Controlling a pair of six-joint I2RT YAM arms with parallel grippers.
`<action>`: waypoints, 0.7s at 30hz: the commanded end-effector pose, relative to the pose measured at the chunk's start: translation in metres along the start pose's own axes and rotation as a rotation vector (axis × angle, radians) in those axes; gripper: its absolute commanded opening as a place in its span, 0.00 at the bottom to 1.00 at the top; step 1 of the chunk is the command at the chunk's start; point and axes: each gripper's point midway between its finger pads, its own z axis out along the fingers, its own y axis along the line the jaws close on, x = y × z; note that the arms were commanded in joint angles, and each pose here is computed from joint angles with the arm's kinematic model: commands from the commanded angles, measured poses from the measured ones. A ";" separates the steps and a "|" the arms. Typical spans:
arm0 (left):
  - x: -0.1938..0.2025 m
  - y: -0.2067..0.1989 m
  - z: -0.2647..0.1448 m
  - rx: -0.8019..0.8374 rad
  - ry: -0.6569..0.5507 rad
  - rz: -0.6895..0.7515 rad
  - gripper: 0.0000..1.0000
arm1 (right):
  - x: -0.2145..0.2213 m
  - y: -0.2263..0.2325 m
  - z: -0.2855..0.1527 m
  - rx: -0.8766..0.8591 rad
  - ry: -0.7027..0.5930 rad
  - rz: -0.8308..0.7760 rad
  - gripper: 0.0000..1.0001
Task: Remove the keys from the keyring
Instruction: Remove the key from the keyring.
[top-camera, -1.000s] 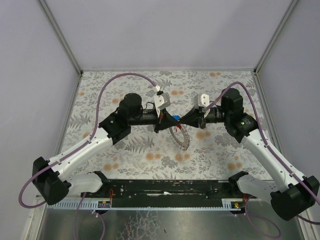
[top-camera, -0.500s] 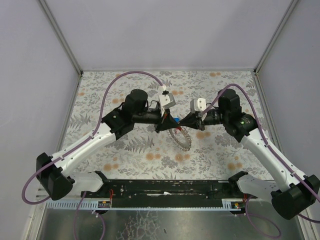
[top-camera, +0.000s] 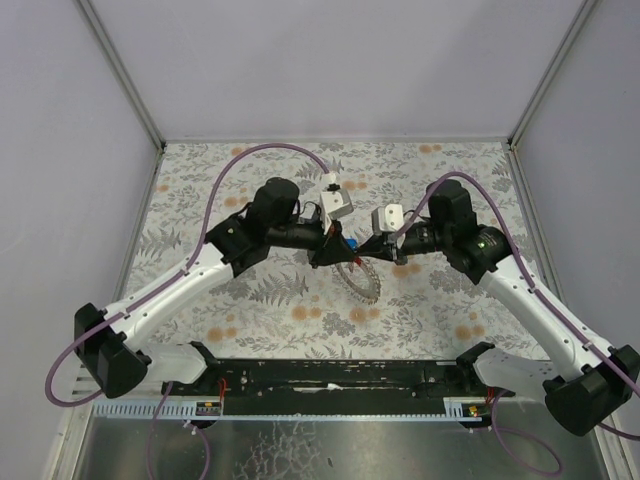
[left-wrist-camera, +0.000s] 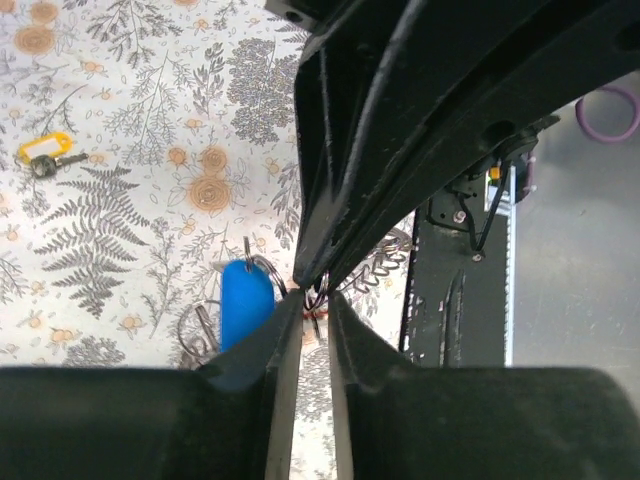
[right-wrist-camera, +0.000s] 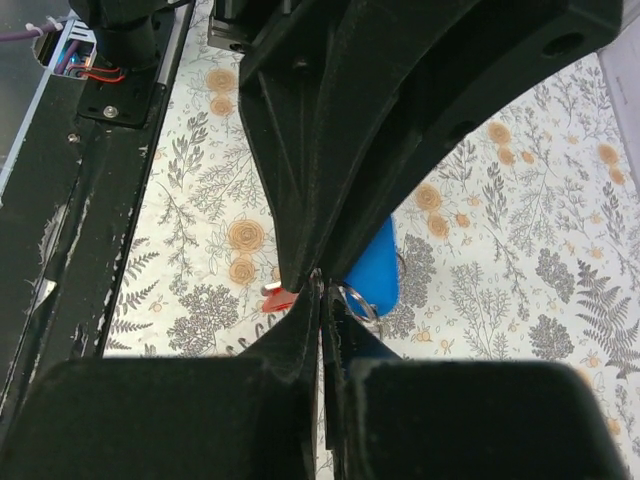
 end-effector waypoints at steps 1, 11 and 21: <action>-0.052 -0.012 -0.014 -0.002 -0.236 0.091 0.23 | -0.042 0.005 -0.002 -0.018 -0.121 -0.070 0.00; -0.081 -0.033 -0.079 -0.115 -0.587 0.112 0.52 | -0.086 0.012 -0.020 0.010 -0.396 0.087 0.00; -0.061 -0.034 -0.081 -0.074 -0.662 0.065 0.49 | -0.090 0.012 -0.029 0.091 -0.558 0.145 0.00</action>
